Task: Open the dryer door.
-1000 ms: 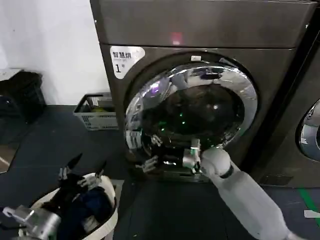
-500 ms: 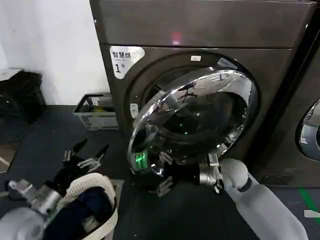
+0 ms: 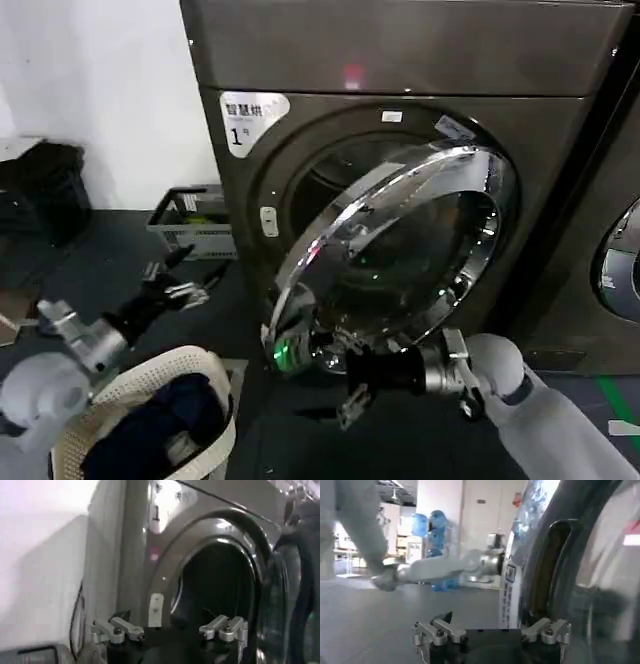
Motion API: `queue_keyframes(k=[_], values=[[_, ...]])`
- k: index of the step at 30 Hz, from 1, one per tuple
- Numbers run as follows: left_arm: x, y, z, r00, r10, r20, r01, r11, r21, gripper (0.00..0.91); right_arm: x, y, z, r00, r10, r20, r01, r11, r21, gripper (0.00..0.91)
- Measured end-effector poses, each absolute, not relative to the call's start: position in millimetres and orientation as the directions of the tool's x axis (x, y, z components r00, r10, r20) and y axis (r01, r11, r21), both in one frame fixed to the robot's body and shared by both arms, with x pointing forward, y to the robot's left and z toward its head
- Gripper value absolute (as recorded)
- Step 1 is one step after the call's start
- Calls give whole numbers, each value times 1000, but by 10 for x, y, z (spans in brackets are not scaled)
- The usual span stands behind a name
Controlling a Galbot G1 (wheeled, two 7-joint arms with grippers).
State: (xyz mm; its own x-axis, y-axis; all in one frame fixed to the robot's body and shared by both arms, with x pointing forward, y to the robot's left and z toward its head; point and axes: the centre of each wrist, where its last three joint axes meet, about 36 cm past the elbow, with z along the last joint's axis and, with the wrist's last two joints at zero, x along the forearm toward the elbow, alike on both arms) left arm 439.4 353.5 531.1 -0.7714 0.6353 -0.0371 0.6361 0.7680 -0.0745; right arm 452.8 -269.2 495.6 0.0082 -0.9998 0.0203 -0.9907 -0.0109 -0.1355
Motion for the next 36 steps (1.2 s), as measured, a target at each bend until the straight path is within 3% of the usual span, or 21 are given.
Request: queue_keyframes(k=[6,17,27,36], values=[[4581,3423,5239,-688,724,-45,724,681,-106,907,4459,-2783,4968,22,-999,24,-988,-25,-155,907],[4946,3111,5157,-623,781,-45,778,613,-139,907,4277,-3052,4959,-29,-999,27,-984,24,-175,907],[5141,2756,5095,-509,861,-27,852,499,-156,907,4217,-3681,5033,-171,-985,24,-970,164,-180,907],[5196,2454,5003,-399,917,-16,905,390,-168,907,4048,-4402,5183,-385,-922,-39,-898,384,-218,907]])
